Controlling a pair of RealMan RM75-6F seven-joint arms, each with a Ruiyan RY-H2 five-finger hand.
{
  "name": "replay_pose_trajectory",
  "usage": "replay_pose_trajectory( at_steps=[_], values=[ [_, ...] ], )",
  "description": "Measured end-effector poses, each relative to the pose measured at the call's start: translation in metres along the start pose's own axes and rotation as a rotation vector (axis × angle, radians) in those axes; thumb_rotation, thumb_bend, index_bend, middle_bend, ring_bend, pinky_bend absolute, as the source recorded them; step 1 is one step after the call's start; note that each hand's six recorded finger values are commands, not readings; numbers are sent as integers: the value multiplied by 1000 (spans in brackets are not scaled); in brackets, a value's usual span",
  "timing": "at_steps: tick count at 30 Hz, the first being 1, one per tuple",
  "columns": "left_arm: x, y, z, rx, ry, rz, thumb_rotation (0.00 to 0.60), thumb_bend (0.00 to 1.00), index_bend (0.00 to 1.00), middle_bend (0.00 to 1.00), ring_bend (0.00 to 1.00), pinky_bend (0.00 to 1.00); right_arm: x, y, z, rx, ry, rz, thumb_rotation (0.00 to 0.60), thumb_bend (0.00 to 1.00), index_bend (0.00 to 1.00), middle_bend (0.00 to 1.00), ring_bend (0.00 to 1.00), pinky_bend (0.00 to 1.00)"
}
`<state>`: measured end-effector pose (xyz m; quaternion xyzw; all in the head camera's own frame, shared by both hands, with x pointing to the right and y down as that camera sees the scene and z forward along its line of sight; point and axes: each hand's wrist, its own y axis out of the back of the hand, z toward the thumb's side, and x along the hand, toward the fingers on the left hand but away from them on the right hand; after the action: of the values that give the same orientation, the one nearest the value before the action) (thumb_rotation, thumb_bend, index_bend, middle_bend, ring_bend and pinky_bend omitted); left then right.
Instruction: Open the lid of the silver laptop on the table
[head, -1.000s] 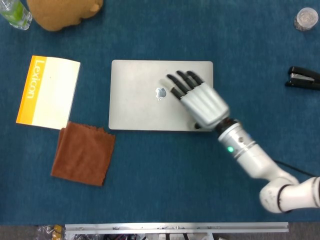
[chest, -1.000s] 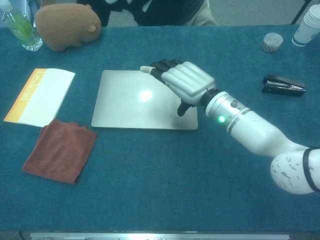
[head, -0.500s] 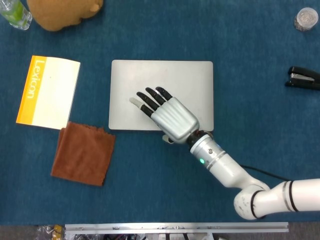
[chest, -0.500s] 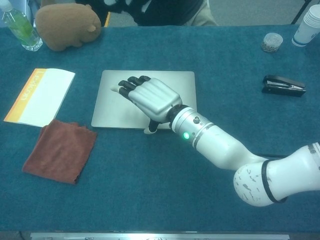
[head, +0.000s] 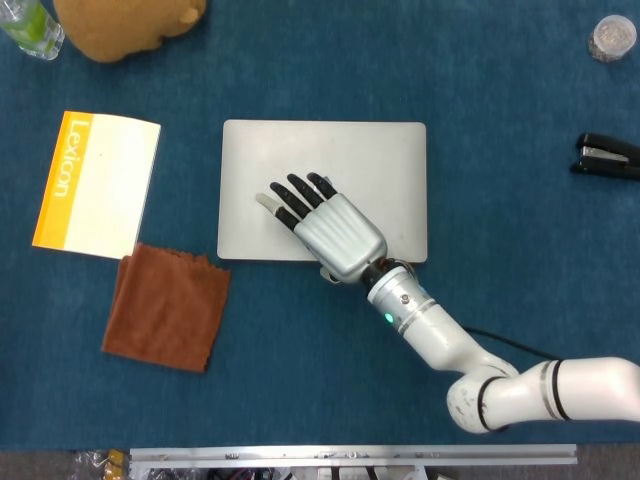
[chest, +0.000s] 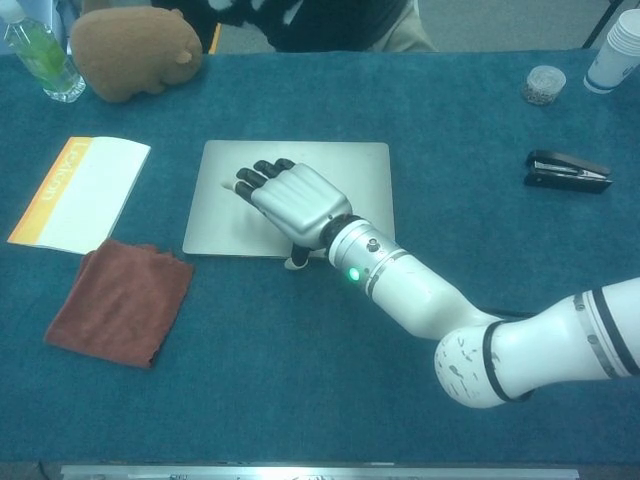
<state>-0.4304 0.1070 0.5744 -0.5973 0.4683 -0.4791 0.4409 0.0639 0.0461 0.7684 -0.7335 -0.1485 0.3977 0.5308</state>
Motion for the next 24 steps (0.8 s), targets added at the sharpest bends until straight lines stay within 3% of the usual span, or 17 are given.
replay_pose_trajectory(
  at_steps=[24],
  values=[
    [0,-3,-8,-10,21,-3,600,397,323,298,216,240,-11,-7,-1,27,-23,-3,600,9,0,75,15,122]
  ],
)
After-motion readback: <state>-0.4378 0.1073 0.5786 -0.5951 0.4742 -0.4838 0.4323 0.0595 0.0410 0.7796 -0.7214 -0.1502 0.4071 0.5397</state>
